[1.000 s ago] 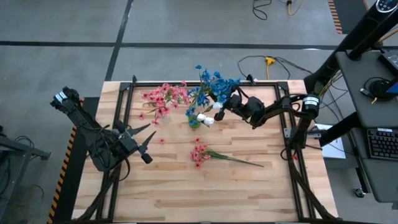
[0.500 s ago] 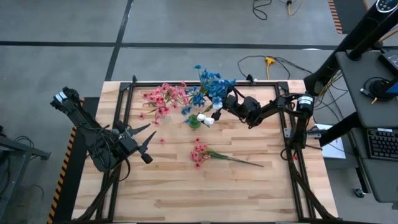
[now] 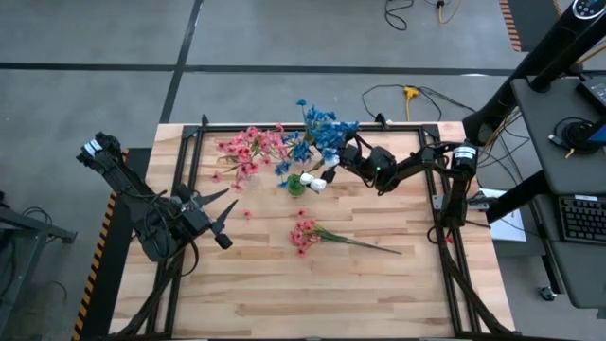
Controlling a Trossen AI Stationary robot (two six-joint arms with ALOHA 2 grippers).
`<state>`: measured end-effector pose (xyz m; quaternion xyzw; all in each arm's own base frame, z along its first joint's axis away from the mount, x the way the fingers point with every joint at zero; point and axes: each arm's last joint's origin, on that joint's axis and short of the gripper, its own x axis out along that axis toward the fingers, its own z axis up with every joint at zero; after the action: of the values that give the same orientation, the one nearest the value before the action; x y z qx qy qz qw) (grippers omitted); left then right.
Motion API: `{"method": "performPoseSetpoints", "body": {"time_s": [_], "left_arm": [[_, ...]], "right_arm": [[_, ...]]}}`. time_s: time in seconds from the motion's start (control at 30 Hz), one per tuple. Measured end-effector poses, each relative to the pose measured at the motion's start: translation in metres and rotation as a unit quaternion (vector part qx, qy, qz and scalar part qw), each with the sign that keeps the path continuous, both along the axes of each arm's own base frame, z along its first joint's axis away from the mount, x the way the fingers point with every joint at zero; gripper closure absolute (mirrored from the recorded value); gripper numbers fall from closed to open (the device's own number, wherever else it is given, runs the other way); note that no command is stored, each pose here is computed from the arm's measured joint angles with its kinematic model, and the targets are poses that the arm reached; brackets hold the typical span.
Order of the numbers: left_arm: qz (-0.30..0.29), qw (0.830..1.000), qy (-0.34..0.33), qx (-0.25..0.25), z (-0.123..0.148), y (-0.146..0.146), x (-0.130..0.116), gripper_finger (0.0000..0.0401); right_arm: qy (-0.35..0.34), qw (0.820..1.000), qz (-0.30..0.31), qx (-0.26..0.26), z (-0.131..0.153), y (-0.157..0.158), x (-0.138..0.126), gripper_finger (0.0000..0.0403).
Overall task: Sort flowers into vase by color
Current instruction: Put the blue flowers into the right transparent vase
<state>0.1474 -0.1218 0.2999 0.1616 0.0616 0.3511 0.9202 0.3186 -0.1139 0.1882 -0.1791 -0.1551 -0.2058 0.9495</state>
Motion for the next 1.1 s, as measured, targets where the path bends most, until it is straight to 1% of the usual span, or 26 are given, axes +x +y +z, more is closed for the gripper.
{"method": "performPoseSetpoints", "body": {"time_s": [0.13, 0.67, 0.9, 1.1], "left_arm": [[0.000, 1.000, 0.000, 0.000, 0.000, 0.000, 0.000, 0.0260], [0.000, 1.000, -0.003, -0.003, 0.000, 0.000, 0.000, 0.0260], [0.000, 1.000, -0.003, -0.003, 0.000, 0.000, 0.000, 0.0260], [0.000, 1.000, -0.002, -0.003, 0.000, 0.000, 0.000, 0.0260]], "right_arm": [[-0.005, 1.000, 0.000, -0.002, 0.003, -0.001, 0.003, 0.0369], [0.018, 1.000, -0.005, -0.005, 0.007, -0.004, 0.012, 0.0369], [0.034, 0.999, -0.029, -0.014, 0.005, -0.006, 0.012, 0.0369], [0.037, 0.999, -0.030, -0.017, 0.004, -0.006, 0.013, 0.0369]]}}
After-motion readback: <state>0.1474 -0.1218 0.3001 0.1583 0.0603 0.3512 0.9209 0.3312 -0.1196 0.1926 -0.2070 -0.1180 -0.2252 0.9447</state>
